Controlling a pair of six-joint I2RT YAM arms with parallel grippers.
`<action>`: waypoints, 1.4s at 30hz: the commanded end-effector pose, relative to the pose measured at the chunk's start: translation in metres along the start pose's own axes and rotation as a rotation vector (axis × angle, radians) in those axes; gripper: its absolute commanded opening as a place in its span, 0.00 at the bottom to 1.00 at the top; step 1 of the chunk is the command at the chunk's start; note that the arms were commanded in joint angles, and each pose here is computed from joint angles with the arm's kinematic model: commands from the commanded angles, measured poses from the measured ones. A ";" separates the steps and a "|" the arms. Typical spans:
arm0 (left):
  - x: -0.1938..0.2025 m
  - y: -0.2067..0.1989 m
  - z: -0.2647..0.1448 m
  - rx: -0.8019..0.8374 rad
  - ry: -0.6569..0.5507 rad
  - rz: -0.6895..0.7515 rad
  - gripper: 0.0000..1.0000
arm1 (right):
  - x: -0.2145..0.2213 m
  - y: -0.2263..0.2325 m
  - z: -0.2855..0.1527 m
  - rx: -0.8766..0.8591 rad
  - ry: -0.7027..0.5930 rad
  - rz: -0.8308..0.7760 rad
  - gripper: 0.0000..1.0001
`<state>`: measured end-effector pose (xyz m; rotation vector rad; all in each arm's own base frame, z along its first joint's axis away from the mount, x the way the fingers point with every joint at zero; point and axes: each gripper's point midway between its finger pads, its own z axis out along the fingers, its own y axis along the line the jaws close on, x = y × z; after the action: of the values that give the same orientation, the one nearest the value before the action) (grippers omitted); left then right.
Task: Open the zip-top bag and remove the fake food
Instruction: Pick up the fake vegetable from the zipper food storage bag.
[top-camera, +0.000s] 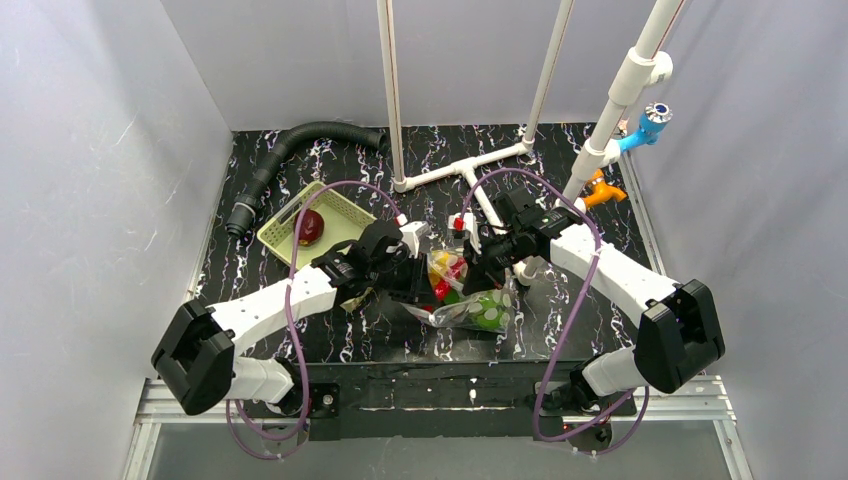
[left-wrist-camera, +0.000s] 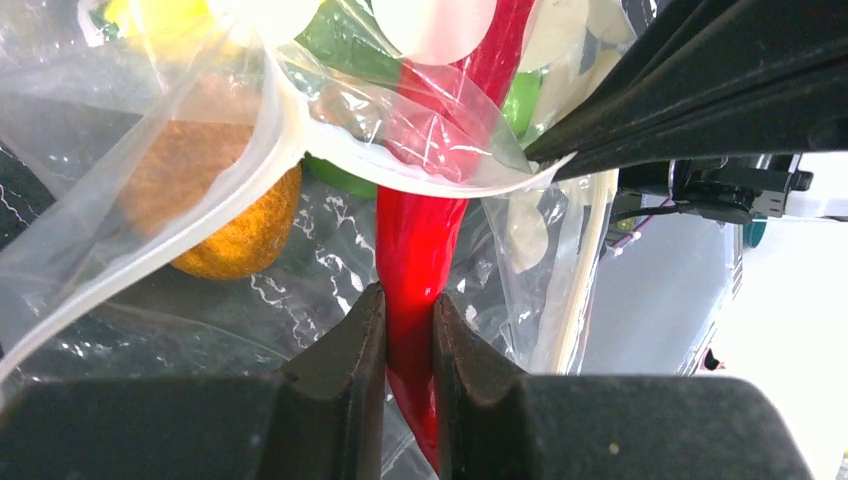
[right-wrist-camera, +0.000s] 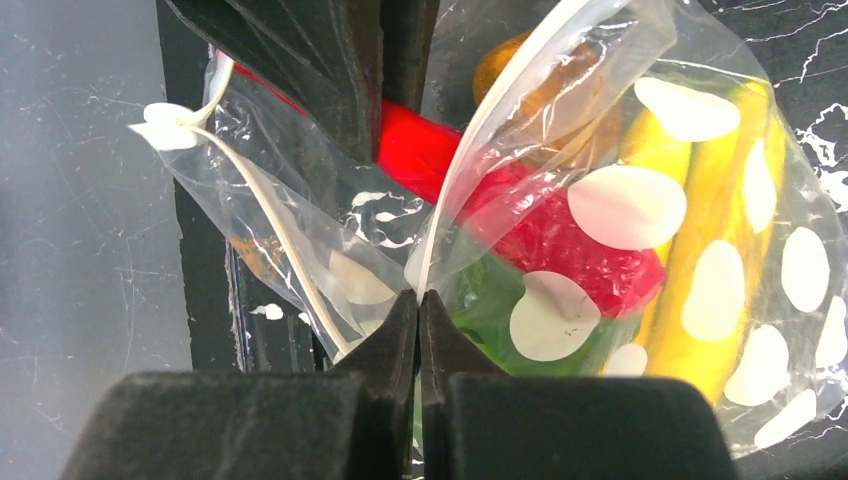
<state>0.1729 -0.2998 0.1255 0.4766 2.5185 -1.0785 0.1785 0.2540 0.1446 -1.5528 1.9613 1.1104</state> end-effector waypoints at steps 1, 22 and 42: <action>0.012 -0.009 -0.015 0.048 0.040 0.017 0.00 | 0.002 0.005 -0.003 -0.008 0.002 -0.010 0.01; 0.000 -0.012 -0.011 0.072 -0.011 -0.059 0.00 | 0.008 0.028 0.016 -0.101 0.071 -0.064 0.01; 0.039 -0.006 -0.047 0.062 0.202 -0.150 0.00 | 0.010 -0.006 0.011 0.092 0.132 -0.092 0.01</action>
<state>0.1449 -0.2716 0.1191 0.3317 2.7491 -1.1689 0.1672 0.2556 0.1202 -1.7130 1.9998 0.9456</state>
